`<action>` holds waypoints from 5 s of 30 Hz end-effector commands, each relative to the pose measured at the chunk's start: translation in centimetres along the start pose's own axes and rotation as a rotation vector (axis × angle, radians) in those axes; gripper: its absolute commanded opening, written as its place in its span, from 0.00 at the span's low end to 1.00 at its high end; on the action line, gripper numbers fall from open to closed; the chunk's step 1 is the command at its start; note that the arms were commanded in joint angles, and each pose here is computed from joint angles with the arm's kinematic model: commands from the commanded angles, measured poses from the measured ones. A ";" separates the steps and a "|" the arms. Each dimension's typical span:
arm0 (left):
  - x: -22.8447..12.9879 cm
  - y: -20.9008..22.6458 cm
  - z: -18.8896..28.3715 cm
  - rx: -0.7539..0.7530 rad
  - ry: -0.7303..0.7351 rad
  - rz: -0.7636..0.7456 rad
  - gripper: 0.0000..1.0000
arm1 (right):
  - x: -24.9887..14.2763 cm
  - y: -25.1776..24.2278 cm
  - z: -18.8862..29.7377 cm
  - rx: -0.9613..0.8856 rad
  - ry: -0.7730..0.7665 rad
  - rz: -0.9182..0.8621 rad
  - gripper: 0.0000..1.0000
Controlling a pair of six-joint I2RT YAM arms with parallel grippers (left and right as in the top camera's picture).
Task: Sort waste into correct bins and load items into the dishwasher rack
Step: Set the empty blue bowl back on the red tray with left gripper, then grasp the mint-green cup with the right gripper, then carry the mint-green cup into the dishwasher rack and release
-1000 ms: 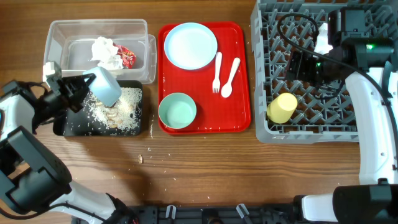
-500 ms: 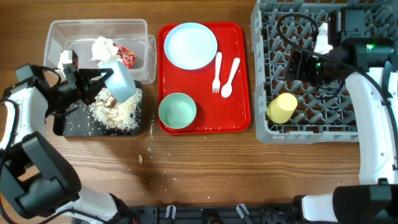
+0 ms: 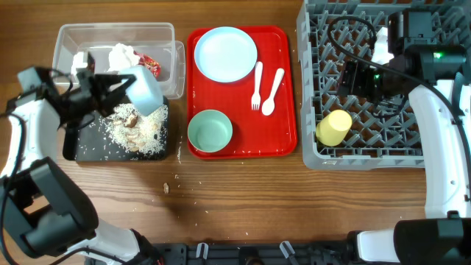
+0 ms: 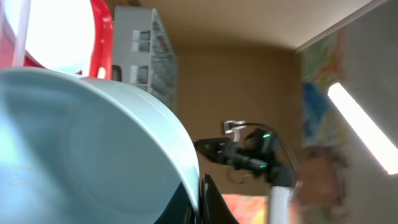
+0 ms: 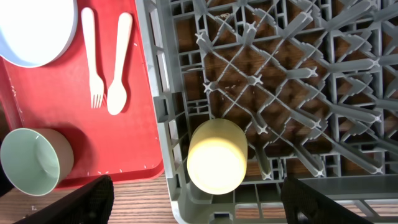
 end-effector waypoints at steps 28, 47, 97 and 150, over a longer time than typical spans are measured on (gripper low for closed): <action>-6.3 11.3 -25.3 1.242 0.083 -0.816 0.04 | 0.2 0.1 0.6 -0.002 -0.020 0.019 0.88; -7.6 8.8 -24.5 1.249 0.105 -0.817 0.52 | 0.4 0.2 0.6 0.000 -0.028 0.019 0.88; -0.7 -1.5 -1.9 1.101 -0.237 -0.262 1.00 | -12.7 22.1 -19.5 0.245 0.372 0.196 0.04; -0.7 -1.5 -1.9 1.101 -0.237 -0.262 1.00 | 19.4 -0.8 -10.4 -0.891 -0.629 -0.001 0.04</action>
Point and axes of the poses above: each gripper's point midway between its finger pads, its own z axis back along the fingers, its own y axis along the line the jaws close on, x = y × z, the point moved 5 cm from there along z, back along the fingers, and after that the axes turned 4 degrees about z, right-handed, at the moved point
